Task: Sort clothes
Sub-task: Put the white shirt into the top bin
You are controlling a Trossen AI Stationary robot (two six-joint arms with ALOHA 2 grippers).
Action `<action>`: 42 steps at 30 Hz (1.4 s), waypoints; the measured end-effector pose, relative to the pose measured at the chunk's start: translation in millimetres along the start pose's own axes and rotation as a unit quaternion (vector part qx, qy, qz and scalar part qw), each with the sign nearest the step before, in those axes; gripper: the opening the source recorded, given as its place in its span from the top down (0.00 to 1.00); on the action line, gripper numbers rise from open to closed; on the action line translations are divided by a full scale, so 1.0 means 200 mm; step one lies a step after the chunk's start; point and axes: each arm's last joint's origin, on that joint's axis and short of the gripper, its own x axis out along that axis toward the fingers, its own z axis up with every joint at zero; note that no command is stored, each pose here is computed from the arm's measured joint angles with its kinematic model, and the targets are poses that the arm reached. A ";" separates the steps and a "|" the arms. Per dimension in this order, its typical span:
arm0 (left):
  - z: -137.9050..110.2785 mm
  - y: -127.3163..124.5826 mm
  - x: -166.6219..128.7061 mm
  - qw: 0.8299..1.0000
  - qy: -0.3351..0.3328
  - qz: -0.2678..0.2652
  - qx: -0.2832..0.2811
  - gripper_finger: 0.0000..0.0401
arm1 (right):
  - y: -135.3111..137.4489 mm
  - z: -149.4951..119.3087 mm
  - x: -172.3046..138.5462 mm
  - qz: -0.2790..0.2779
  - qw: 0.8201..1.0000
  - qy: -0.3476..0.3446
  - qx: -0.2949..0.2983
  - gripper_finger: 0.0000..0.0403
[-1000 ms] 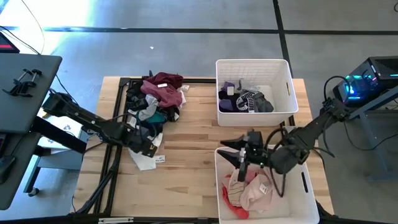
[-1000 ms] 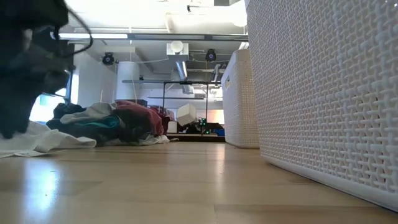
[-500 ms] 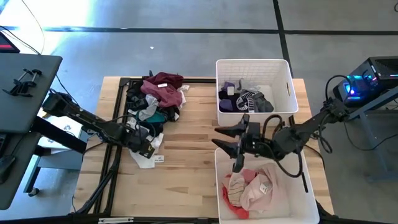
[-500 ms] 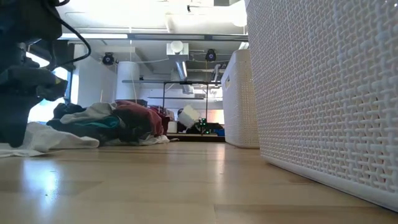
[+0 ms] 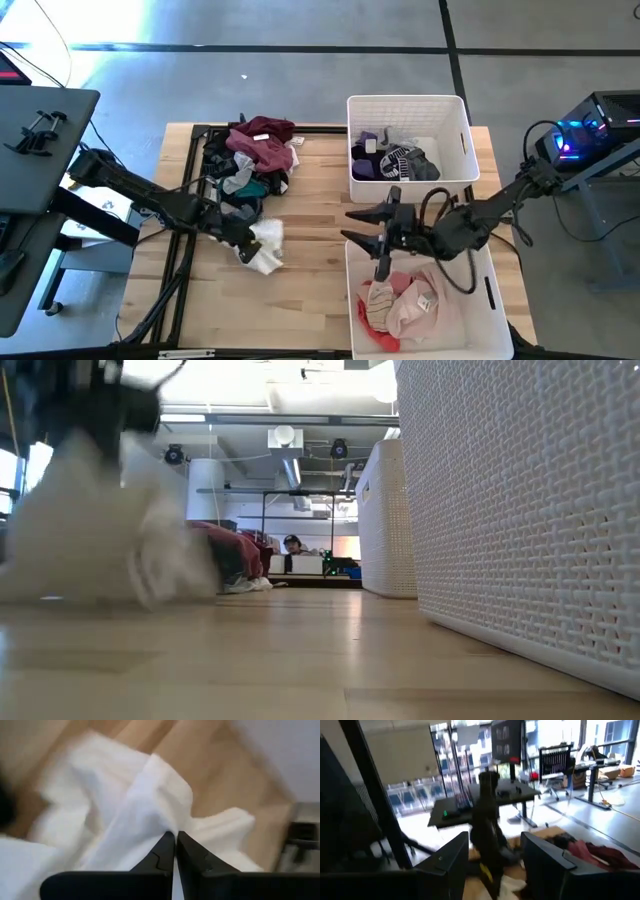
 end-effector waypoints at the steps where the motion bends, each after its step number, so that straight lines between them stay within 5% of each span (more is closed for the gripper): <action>1: 0.04 -0.05 -0.03 1.000 -0.019 -0.014 0.015 1.00 | 0.00 -0.01 0.00 -0.003 1.000 0.010 -0.002 0.59; 10: 0.26 -0.32 -0.33 0.976 -0.165 -0.071 0.125 1.00 | -0.08 -0.11 0.08 0.002 0.995 0.096 -0.036 0.53; 19: 0.35 -0.43 -0.45 0.946 -0.257 -0.123 0.153 1.00 | -0.16 -0.28 0.35 0.049 0.986 0.151 -0.050 0.27; 26: 0.37 -0.45 -0.47 0.932 -0.295 -0.139 0.157 1.00 | -0.15 -0.40 0.54 0.076 0.988 0.118 -0.060 0.27; 31: 0.38 -0.46 -0.49 0.927 -0.309 -0.151 0.151 1.00 | -0.15 -0.48 0.64 0.071 0.992 0.097 -0.046 0.40; 39: 0.39 -0.47 -0.50 0.922 -0.324 -0.155 0.146 0.98 | -0.14 -0.51 0.67 0.051 0.994 0.089 0.037 0.90; 42: 0.39 -0.47 -0.50 0.920 -0.329 -0.152 0.149 0.93 | -0.13 -0.46 0.62 0.026 0.996 0.073 0.036 0.97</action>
